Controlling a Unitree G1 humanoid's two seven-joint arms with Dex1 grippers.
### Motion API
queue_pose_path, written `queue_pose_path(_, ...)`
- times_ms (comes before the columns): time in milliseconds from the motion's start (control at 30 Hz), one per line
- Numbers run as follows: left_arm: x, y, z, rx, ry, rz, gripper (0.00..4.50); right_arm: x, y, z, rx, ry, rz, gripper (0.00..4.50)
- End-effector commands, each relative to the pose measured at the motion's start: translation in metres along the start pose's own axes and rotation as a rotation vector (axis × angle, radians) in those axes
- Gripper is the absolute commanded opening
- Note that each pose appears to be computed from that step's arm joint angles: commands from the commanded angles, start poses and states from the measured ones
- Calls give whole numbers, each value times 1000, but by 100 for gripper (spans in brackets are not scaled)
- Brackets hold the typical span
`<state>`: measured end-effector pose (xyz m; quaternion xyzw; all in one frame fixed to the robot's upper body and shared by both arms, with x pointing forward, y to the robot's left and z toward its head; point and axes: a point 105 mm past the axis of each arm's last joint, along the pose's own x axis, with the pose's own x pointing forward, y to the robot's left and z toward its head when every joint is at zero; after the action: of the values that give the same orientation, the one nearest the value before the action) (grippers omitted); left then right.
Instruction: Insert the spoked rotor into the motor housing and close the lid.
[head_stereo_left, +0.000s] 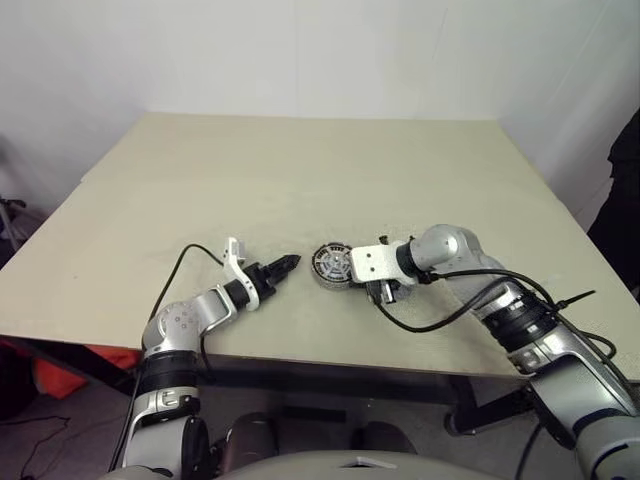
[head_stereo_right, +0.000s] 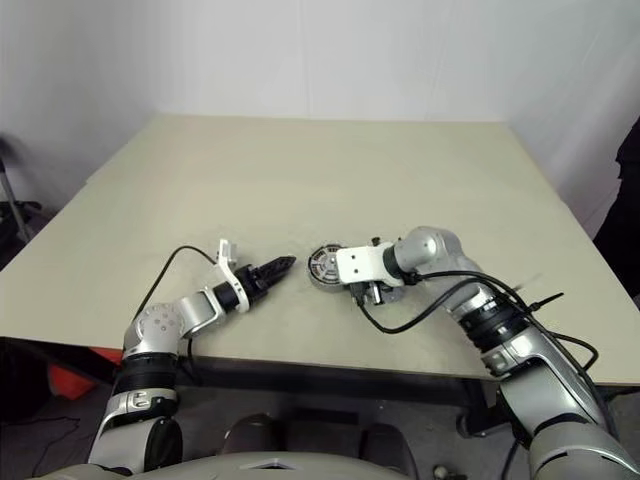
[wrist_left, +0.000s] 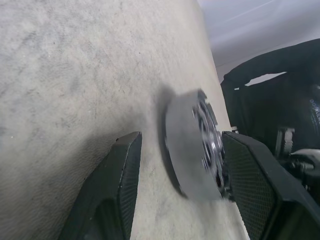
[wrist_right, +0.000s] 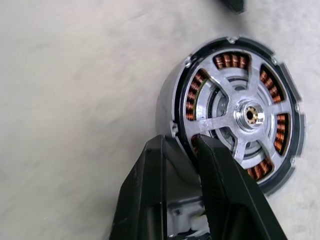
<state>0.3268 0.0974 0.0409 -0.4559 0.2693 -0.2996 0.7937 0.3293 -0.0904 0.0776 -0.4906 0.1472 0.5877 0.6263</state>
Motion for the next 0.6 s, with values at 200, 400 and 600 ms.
queue_pose_path(200, 0, 1, -1, 13, 10, 11, 271, -1, -22, 5, -14, 4, -75, 89)
queue_pose_path(400, -2, 4, 2, 15, 7, 21, 271, -13, -6, 14, -62, -38, -11, 213)
queue_pose_path(600, -2, 5, 2, 19, 14, 18, 271, -52, -8, 48, -48, -169, -90, 244)
